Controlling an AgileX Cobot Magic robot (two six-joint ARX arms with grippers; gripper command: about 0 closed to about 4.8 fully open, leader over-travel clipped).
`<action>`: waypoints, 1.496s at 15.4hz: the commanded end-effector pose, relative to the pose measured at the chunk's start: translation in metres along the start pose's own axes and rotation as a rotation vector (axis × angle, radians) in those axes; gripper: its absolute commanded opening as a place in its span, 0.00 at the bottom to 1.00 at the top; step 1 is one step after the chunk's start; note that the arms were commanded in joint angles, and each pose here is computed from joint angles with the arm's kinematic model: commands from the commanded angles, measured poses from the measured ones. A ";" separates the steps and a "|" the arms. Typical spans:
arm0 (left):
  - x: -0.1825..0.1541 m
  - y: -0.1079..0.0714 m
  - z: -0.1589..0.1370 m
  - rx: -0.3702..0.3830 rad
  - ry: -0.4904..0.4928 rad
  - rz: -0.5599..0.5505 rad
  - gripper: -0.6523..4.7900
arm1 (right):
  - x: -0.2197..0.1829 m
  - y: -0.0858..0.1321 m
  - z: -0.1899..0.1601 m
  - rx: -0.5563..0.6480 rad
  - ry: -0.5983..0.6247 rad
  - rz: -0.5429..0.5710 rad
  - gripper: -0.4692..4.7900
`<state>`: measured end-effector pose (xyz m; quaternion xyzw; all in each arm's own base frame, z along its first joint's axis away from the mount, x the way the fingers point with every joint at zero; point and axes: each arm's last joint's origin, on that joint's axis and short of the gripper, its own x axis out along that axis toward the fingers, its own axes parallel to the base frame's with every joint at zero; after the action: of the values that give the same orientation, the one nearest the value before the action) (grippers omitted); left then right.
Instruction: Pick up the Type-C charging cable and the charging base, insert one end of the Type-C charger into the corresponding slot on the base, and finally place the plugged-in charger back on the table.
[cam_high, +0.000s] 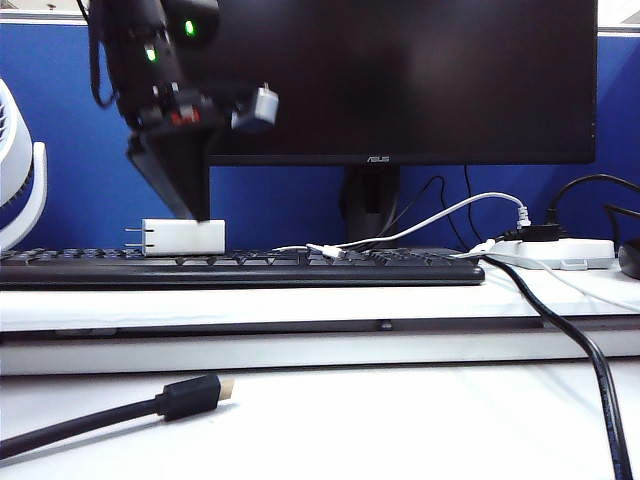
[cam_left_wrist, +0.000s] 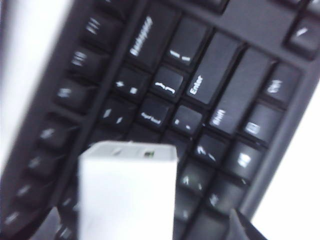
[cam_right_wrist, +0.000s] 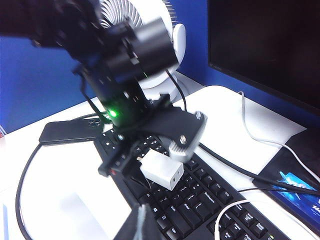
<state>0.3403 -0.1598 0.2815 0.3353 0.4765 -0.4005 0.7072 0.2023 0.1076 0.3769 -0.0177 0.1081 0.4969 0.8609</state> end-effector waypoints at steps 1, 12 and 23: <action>0.007 0.000 0.003 0.011 0.004 -0.015 1.00 | -0.002 0.001 0.004 -0.011 -0.016 0.005 0.09; -0.013 -0.007 0.004 -0.111 -0.102 -0.079 0.27 | -0.003 0.002 0.003 0.109 -0.009 -0.001 0.09; -0.210 -0.084 -0.040 -0.155 -0.806 -0.149 0.26 | 0.064 -0.013 -0.003 0.155 0.483 -0.093 0.09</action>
<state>0.2082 -0.1150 0.4511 0.0765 0.2252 -0.5218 0.8192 0.2457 0.1501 0.3592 -0.0666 0.3369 0.4208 0.8396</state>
